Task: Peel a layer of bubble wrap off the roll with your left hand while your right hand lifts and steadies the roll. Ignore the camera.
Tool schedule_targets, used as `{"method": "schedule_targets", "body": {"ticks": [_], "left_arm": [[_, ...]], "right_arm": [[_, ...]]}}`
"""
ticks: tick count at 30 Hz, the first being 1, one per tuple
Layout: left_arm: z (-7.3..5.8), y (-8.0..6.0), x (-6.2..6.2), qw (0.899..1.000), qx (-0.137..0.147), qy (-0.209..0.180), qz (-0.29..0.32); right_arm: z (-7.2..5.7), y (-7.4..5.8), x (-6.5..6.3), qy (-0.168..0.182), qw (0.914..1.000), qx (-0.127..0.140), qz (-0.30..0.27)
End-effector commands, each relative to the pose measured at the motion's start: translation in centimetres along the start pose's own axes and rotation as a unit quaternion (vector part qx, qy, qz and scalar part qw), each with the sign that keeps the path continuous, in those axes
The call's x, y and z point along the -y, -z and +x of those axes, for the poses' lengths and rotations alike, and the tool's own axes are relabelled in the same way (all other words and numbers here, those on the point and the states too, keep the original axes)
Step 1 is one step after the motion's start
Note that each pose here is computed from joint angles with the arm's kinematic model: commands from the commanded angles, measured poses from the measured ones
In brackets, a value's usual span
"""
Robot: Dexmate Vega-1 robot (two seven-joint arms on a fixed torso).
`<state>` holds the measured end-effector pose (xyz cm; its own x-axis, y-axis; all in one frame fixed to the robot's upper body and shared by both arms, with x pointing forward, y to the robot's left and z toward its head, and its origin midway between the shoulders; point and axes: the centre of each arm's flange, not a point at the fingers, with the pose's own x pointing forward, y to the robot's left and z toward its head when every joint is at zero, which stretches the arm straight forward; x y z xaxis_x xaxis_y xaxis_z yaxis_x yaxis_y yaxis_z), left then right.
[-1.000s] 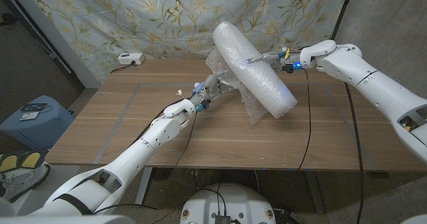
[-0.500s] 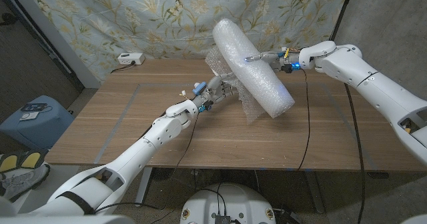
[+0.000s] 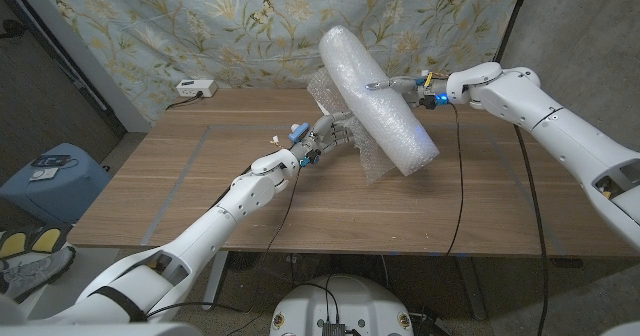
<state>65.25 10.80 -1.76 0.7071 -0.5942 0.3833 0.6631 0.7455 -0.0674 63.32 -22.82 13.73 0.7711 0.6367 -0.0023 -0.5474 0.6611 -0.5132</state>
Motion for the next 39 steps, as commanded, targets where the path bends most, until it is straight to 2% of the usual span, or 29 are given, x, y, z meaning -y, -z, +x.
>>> {"method": "schedule_targets", "body": {"ticks": [1,14,25,34,39], "left_arm": [[0.3,0.0,-0.5,1.0,-0.003,-0.024,-0.009],[0.5,0.0,-0.5,1.0,-0.008,-0.021,-0.012],[0.5,0.2,-0.1,1.0,-0.014,-0.016,-0.015],[0.7,0.0,0.1,1.0,-0.013,-0.013,-0.012],[0.5,0.0,0.2,0.999,-0.012,-0.041,-0.016]], "right_arm": [[0.6,0.3,-0.2,-0.019,0.9993,0.003,0.033],[1.3,1.1,-1.1,-0.045,0.9959,0.014,0.076],[1.6,2.2,-1.4,-0.045,0.9938,0.011,0.101],[1.6,2.6,-1.5,-0.046,0.9928,0.01,0.11],[1.7,2.9,-1.5,-0.043,0.9926,0.01,0.113]]}}
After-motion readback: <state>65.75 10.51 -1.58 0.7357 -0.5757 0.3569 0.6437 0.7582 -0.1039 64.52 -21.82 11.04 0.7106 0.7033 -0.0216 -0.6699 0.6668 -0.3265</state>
